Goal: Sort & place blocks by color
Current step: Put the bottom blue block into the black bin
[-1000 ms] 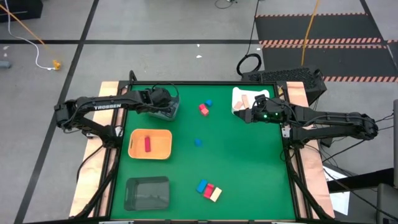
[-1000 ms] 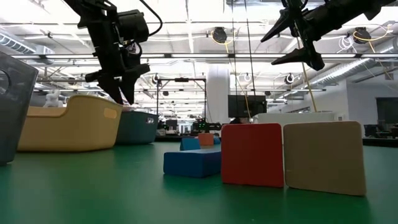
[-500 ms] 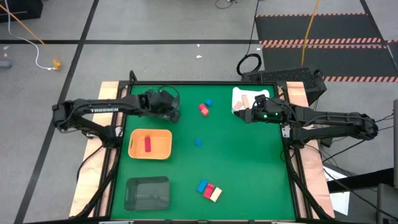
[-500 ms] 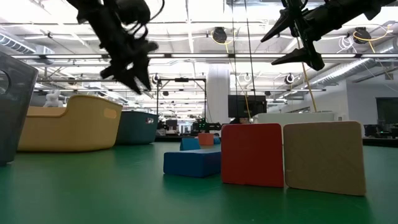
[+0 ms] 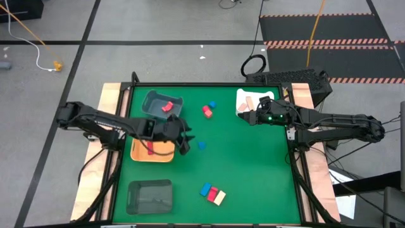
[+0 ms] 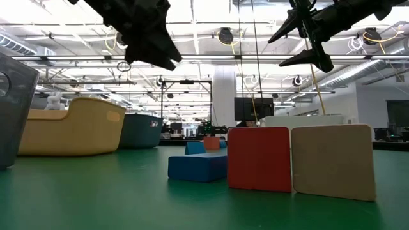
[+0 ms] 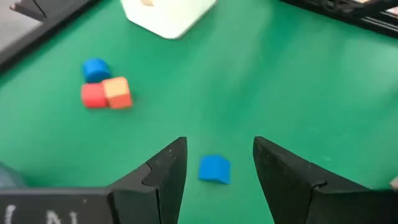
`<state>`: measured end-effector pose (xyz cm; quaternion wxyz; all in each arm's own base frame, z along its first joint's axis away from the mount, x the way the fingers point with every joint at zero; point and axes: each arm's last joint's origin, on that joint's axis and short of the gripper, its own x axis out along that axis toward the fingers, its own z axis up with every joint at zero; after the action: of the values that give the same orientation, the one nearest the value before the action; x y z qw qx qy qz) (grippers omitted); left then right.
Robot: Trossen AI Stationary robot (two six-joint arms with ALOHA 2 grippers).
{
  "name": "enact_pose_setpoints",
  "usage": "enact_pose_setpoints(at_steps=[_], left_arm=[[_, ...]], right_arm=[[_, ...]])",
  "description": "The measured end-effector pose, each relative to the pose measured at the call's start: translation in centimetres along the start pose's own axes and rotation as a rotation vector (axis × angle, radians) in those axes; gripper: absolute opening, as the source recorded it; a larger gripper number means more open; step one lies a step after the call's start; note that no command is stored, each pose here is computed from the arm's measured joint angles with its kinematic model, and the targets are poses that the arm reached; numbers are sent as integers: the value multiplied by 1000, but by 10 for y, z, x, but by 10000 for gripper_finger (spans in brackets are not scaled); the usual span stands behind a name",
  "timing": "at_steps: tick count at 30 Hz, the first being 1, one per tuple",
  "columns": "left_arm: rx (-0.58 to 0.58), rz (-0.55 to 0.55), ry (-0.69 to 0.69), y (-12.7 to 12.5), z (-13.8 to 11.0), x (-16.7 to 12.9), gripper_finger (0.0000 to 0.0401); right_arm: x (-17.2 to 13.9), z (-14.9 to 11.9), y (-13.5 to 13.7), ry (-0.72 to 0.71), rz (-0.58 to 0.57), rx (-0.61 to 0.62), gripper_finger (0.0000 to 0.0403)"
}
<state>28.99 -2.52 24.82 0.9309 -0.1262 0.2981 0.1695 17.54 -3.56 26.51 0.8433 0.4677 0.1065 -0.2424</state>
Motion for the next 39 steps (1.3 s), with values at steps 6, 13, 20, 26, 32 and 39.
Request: enact_pose_setpoints(at_steps=[6, 13, 20, 26, 32, 39], left_arm=[[-66, -62, -9, -34, -19, 16, 187], [-174, -153, -16, -66, -38, 28, 232], [-389, -239, 46, -102, -56, 39, 292], [-357, -187, 131, -146, -46, 50, 301], [-340, -47, 244, -173, -44, 56, 301], [-333, -1, 331, -197, -64, 61, 301]], right_arm=[[0, 0, 0, 0, 0, -1, 279], [0, 0, 0, 0, 0, 0, 279], [0, 0, 0, 0, 0, -1, 279], [0, 0, 0, 0, 1, 0, 279], [0, 0, 0, 0, 0, -1, 279], [0, 0, 0, 0, 0, 0, 279]])
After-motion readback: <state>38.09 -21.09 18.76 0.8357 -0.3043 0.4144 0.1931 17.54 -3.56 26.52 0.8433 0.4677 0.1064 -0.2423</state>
